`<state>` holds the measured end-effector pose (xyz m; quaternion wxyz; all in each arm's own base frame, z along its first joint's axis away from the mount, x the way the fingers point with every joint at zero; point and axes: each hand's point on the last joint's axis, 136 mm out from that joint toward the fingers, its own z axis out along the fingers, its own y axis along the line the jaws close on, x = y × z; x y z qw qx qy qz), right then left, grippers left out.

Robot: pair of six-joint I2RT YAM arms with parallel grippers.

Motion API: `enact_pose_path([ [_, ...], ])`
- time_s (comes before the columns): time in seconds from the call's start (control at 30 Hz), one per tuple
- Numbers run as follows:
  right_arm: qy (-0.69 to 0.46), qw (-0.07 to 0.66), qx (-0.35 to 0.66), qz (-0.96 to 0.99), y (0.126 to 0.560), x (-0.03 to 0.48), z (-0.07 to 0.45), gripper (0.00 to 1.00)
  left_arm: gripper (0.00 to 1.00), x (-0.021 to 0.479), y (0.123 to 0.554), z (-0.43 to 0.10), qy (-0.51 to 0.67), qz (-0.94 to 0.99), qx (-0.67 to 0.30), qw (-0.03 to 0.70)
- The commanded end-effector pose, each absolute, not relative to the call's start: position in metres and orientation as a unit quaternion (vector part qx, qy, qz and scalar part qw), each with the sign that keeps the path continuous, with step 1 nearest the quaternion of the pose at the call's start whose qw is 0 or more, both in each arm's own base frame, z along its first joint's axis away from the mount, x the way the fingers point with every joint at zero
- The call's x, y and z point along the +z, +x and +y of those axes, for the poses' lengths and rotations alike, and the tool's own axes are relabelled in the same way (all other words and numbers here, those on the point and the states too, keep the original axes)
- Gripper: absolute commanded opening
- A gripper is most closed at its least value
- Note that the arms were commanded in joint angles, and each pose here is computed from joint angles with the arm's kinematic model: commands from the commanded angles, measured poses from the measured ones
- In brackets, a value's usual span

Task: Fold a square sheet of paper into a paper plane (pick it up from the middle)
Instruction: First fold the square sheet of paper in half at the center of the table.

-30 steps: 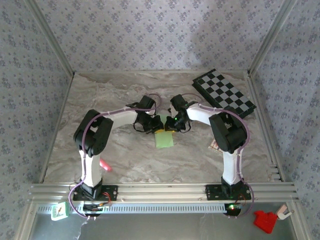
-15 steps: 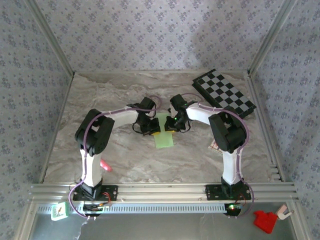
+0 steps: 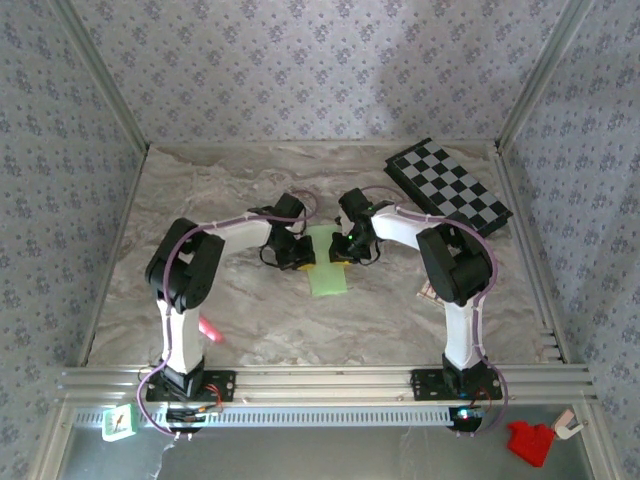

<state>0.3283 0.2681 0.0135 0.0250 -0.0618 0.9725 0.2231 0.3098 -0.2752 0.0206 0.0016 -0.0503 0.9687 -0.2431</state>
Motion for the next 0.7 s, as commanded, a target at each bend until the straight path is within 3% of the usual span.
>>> enact_pose_path([
  [0.0, -0.036, -0.063, 0.080, 0.994, 0.286, -0.048, 0.210, 0.19, 0.10, 0.027, 0.304, -0.249, -0.055, 0.977, -0.205, 0.007],
  [0.27, -0.037, -0.064, 0.081, 0.994, 0.285, -0.048, 0.212, 0.19, 0.10, 0.080, 0.323, -0.295, -0.026, 0.945, -0.319, 0.062],
  [0.67, -0.041, -0.069, 0.080, 0.994, 0.282, -0.051, 0.212, 0.19, 0.12, 0.041, 0.326, -0.313, -0.014, 0.947, -0.321, 0.018],
])
